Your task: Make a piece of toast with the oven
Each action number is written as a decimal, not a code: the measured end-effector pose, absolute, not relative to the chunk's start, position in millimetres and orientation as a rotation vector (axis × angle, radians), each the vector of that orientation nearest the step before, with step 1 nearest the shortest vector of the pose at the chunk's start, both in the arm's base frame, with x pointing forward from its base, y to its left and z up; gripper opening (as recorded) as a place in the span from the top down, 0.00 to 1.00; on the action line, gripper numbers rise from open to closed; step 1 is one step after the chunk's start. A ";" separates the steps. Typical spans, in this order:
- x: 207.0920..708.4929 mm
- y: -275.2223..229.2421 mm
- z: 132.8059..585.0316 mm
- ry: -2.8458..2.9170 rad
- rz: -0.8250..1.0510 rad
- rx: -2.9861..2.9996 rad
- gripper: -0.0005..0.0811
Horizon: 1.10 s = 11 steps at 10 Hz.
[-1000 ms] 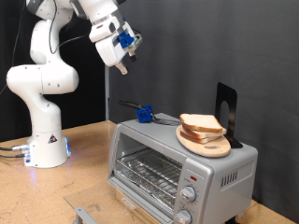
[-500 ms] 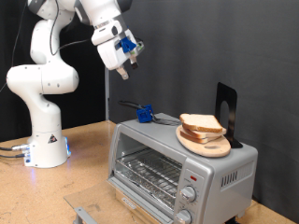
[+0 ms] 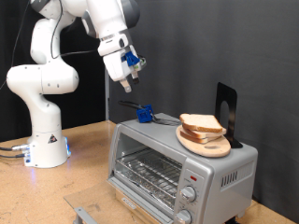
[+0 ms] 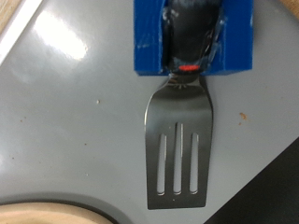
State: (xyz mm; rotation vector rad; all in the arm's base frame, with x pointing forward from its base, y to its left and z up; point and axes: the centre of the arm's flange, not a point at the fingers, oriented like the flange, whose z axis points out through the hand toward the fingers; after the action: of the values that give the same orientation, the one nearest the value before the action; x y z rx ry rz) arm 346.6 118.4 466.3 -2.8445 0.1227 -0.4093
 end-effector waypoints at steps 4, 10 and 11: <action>345.2 131.5 441.7 0.121 -0.503 -2.860 0.00; 340.7 145.2 407.5 0.122 -0.535 -2.896 0.00; 341.3 147.1 403.4 0.124 -0.534 -2.897 0.00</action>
State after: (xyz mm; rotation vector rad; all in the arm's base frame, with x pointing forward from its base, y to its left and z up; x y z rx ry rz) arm 341.3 147.1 403.4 -2.8971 0.1238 -0.5339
